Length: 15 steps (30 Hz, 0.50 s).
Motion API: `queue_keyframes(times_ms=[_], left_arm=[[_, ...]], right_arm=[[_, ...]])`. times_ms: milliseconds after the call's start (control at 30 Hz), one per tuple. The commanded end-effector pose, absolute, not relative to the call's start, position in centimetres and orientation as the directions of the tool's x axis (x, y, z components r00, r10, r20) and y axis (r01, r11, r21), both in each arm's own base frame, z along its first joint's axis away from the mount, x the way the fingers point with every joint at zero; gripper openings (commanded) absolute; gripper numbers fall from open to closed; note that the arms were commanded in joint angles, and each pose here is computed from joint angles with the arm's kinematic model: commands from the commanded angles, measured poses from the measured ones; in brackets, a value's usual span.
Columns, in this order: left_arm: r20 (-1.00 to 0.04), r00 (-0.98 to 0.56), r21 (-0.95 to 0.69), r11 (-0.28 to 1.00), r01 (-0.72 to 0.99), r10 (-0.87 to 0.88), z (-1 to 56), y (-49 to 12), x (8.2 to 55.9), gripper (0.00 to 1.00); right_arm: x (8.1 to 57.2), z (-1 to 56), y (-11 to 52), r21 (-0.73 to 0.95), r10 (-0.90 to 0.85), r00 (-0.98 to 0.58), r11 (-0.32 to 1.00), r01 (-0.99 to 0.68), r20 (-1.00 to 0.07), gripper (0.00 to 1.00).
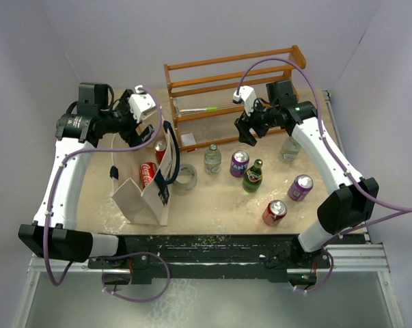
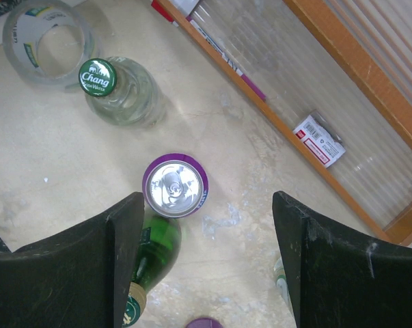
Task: Place the beverage into the canvas bag
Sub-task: Pick up the drink from the canvas bag.
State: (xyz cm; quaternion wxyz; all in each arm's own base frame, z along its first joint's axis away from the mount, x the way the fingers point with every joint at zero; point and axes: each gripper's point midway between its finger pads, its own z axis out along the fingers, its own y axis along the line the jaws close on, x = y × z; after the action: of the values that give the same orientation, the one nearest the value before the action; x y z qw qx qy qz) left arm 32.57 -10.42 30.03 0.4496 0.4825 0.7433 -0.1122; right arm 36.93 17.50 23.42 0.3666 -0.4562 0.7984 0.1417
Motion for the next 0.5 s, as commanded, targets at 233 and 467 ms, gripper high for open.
queue_keyframes(times_ms=[233, 467], left_arm=[[-0.743, 0.005, 0.285, 0.31, 0.907, 0.669, 26.1, -11.0, 27.3, 0.99], [-0.694, 0.016, 0.231, 0.202, 0.952, 0.719, 24.6, -10.4, 23.1, 0.99]], right_arm=[[38.7, 25.5, 17.2, -0.238, -0.631, -0.279, 0.608, -0.757, -0.724, 0.77], [39.2, 23.9, 17.3, -0.193, -0.59, -0.354, 0.669, -0.718, -0.726, 0.77]])
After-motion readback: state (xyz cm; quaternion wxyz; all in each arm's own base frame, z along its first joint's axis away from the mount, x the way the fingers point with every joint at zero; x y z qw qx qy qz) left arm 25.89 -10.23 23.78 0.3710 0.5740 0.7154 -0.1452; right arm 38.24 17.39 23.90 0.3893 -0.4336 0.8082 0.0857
